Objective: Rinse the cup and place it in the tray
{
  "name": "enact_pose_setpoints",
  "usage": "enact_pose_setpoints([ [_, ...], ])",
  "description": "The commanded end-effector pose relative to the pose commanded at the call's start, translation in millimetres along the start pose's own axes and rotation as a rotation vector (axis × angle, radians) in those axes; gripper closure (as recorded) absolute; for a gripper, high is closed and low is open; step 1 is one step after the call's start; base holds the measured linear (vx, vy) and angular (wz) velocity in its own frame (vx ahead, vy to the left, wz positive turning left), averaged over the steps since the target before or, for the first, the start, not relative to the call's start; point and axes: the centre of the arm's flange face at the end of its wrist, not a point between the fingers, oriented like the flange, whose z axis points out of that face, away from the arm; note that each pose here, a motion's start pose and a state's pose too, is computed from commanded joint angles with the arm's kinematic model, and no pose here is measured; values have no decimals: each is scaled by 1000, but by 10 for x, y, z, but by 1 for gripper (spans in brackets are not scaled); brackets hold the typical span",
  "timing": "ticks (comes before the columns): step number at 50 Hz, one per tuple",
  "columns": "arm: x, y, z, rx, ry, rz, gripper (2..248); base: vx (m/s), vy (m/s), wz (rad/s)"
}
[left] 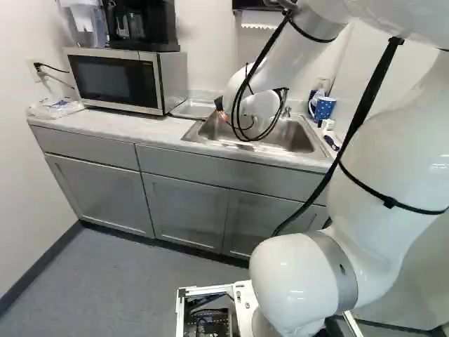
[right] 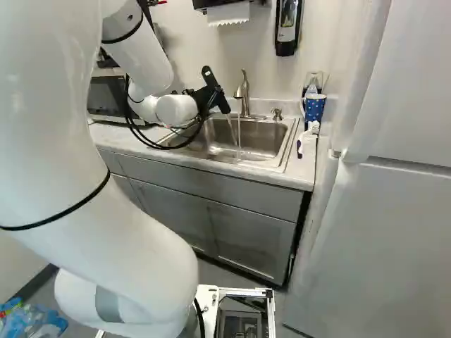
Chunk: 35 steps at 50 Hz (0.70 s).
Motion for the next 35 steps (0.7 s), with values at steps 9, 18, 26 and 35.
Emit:
enact_pose_setpoints([
  [9,0,0,0,0,0,94,124,0,0,0],
  [18,0,0,0,0,0,189,124,0,0,0],
  [26,0,0,0,0,0,273,124,0,0,0],
  [35,0,0,0,0,0,368,124,0,0,0],
])
